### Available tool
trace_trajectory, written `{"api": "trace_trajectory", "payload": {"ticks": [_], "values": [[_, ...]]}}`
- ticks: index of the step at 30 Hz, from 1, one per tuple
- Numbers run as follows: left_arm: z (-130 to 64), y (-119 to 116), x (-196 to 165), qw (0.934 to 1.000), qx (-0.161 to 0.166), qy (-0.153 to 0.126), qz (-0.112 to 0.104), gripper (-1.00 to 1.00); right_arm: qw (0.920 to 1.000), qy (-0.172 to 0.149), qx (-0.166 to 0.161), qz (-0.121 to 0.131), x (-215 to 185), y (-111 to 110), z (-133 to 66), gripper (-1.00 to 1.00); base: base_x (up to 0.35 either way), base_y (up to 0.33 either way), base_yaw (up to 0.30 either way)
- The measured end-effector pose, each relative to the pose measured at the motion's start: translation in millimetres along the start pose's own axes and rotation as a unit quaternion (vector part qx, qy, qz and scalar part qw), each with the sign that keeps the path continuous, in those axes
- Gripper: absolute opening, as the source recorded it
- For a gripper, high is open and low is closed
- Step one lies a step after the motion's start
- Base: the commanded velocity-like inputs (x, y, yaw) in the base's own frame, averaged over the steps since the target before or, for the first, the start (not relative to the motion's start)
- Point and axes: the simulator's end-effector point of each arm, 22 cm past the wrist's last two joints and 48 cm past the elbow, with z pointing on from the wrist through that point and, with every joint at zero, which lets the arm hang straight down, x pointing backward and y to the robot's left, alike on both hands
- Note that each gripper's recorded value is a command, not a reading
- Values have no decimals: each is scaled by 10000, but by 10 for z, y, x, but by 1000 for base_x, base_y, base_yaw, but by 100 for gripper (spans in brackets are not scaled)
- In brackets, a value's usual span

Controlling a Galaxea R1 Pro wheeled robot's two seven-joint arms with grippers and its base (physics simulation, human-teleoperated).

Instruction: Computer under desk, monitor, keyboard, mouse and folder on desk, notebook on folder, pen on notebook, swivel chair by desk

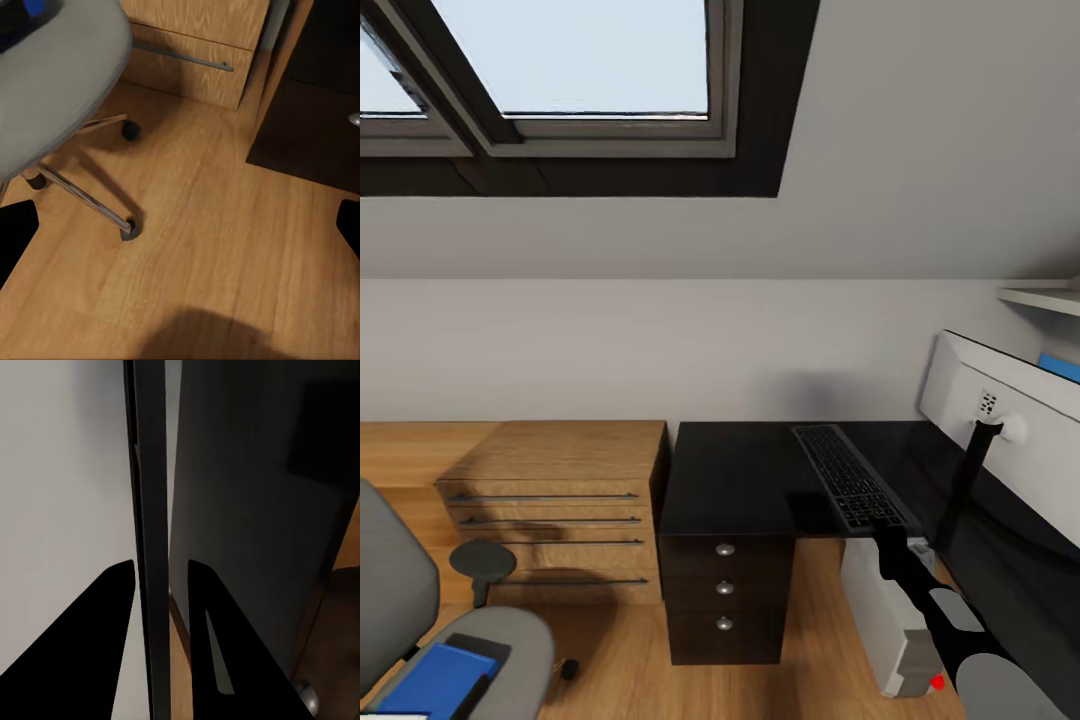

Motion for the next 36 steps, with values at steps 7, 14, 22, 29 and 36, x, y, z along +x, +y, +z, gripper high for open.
{"api": "trace_trajectory", "payload": {"ticks": [7,14,22,29,36], "values": [[-3,-3,8,10000,1,11,0,100,10000,-20,8,-12,-2,-9,2,-100,0,30,-153],[-9,-4,21,10000,-1,31,2,100,10000,-48,30,-27,-13,-33,6,-100,0,3,-231],[-11,-10,26,10000,0,37,-1,100,10000,-43,34,-25,-13,-42,9,-100,0,0,-106],[-11,-15,25,10000,6,35,-1,100,10000,-33,32,-18,-8,-42,9,-100,0,85,-9],[-11,-16,25,10000,6,36,-1,100,10000,-25,37,-18,-1,-46,9,-100,0,148,-1]]}}
